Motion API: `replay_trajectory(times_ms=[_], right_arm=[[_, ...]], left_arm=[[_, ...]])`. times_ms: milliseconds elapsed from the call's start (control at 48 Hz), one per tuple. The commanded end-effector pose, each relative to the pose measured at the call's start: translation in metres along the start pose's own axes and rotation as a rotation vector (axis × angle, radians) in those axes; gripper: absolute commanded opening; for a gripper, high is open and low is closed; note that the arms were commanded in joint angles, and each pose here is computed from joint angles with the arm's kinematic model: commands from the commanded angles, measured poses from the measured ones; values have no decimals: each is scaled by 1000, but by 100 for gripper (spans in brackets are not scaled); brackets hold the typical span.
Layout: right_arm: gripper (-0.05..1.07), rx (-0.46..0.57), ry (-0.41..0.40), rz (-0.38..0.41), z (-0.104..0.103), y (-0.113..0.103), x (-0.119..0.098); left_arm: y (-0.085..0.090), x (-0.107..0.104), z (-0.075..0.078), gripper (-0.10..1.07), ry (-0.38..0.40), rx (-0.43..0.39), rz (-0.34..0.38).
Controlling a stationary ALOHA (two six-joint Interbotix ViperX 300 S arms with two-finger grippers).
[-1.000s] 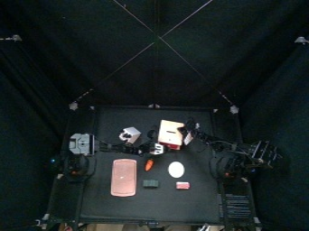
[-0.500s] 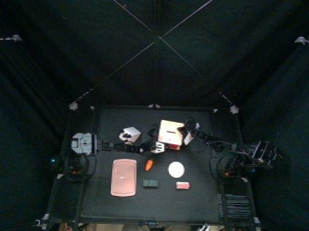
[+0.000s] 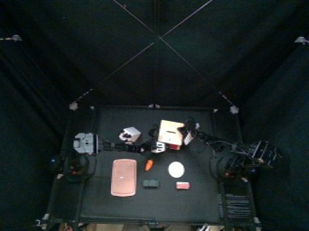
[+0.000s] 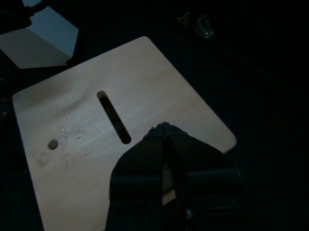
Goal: Grab drawer handle
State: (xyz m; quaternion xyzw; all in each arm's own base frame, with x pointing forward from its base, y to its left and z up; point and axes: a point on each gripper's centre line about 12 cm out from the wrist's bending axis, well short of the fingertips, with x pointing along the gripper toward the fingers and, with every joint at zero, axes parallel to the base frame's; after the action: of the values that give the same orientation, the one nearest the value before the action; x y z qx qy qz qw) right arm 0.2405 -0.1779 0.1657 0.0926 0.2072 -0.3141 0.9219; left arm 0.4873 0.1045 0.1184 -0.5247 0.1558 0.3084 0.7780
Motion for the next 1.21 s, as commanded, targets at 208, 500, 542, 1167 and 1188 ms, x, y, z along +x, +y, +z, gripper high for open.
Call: replay_trajectory(times_ms=[208,500,542,1167,1188], right_arm=[[1,1,-17,0,6,0,0],[2,-1,-15,0,6,0,0],[2,-1,-14,1,5,0,0],[2,-3,12,4,3,1,0],[2,-4,14,4,3,1,0]], left_arm=[[-19,2,10,86,-18,-16,-45],[-15,4,8,67,-12,-29,-32],[-14,5,7,62,-13,-29,-29],[-16,2,4,48,13,-24,-33],[-16,2,4,48,13,-24,-35]])
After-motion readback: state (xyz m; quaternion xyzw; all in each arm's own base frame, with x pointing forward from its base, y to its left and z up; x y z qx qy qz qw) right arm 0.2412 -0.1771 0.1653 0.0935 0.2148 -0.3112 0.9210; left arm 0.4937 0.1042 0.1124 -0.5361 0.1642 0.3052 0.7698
